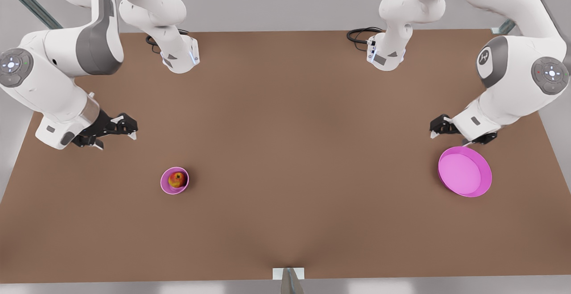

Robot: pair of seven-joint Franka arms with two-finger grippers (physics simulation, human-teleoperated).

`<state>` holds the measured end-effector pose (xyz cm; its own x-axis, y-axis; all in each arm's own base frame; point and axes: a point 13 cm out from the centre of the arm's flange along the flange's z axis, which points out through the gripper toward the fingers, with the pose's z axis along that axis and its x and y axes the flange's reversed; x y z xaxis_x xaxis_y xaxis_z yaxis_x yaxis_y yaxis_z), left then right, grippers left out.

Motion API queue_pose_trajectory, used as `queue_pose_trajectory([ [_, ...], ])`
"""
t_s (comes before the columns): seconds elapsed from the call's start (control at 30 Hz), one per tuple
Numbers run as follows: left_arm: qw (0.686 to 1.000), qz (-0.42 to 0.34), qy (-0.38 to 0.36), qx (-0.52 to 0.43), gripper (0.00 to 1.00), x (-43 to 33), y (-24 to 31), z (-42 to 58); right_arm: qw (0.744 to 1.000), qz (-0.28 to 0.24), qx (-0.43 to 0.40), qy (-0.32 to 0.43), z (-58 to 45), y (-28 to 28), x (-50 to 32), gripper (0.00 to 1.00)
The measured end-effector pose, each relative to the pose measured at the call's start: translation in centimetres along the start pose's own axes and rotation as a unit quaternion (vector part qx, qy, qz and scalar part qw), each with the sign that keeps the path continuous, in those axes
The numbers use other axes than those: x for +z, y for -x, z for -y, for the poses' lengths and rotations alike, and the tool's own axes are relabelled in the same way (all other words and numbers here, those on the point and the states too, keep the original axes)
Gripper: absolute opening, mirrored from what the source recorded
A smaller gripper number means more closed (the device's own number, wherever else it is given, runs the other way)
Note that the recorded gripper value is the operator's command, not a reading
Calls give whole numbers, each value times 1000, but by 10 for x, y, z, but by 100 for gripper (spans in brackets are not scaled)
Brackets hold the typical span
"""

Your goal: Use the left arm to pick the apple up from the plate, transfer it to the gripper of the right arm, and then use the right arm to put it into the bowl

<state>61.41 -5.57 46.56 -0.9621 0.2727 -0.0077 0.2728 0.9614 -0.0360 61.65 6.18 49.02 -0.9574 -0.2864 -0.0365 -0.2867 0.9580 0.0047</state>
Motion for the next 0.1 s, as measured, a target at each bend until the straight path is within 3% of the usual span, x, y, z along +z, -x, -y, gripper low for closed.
queue_pose_trajectory([
  [0.1,1000,4,-1,-12,100,1,3,2,1000,-3,24,0,3,-2,-1,100],
])
